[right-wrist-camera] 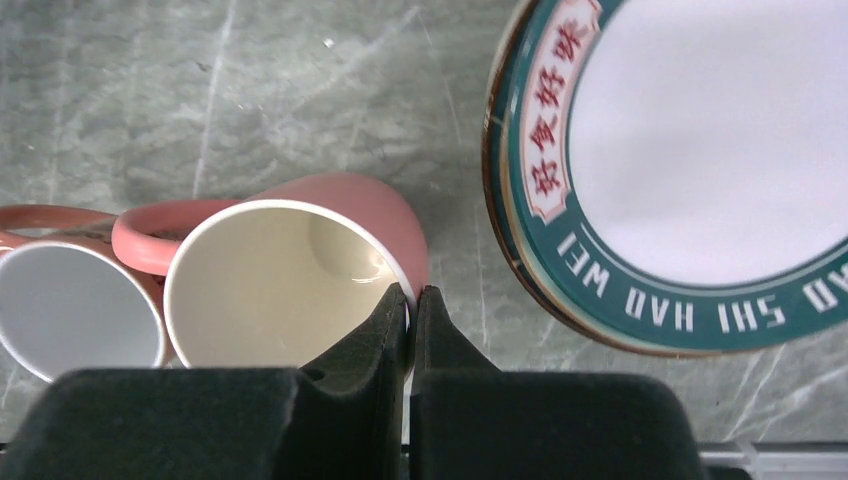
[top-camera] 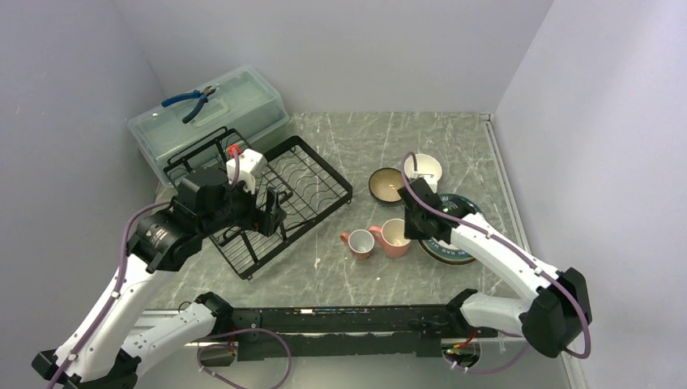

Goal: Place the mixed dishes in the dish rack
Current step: Move the cup to the center of the board.

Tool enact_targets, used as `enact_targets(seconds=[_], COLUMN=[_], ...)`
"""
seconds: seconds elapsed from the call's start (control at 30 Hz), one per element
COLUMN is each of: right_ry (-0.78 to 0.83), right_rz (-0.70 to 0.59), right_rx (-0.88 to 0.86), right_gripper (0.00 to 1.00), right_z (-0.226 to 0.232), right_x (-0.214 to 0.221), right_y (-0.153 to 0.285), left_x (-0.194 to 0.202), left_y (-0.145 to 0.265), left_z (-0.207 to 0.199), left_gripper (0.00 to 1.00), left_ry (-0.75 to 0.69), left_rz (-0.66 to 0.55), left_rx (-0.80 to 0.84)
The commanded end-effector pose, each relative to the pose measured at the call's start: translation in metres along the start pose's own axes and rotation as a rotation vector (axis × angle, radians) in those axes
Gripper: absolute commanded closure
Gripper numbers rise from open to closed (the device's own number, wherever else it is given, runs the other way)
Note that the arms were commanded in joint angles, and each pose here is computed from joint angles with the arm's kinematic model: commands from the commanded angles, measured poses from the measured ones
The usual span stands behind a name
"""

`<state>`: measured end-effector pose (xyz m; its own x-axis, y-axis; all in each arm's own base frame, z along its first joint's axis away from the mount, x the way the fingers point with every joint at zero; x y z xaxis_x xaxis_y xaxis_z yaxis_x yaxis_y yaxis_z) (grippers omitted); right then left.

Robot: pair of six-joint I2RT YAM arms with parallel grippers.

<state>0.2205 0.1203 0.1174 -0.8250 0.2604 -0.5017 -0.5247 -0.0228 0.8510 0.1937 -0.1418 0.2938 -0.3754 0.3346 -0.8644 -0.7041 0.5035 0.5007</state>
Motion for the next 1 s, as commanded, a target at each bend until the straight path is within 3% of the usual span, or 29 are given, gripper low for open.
enact_targets(seconds=[0.0, 0.83, 0.97], right_ry=[-0.121, -0.214, -0.209], right_rz=[-0.032, 0.085, 0.076], right_rx=[0.012, 0.005, 0.01], right_gripper=[1.0, 1.0, 0.86], right_z=[-0.01, -0.038, -0.037], right_x=[0.004, 0.068, 0.066], right_y=[0.009, 0.029, 0.032], left_x=[-0.014, -0.014, -0.014], left_y=[0.003, 0.006, 0.006], left_z=[-0.003, -0.005, -0.005], left_gripper=[0.01, 0.01, 0.01], left_ry=[-0.005, -0.012, -0.013], left_rz=[-0.074, -0.088, -0.089], left_rx=[0.018, 0.035, 0.034])
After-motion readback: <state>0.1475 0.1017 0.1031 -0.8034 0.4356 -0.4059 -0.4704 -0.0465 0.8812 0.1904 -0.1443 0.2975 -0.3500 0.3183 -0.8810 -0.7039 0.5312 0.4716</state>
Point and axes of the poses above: each gripper's point midway between its finger pads, its own y axis back along the fingers, its own z axis along the line the jaws close on, x = y × z, the point moved 1 cm from there along y, back along the fingers, and after that the axes turned 13 degrees about -y, right-handed, at the moved point
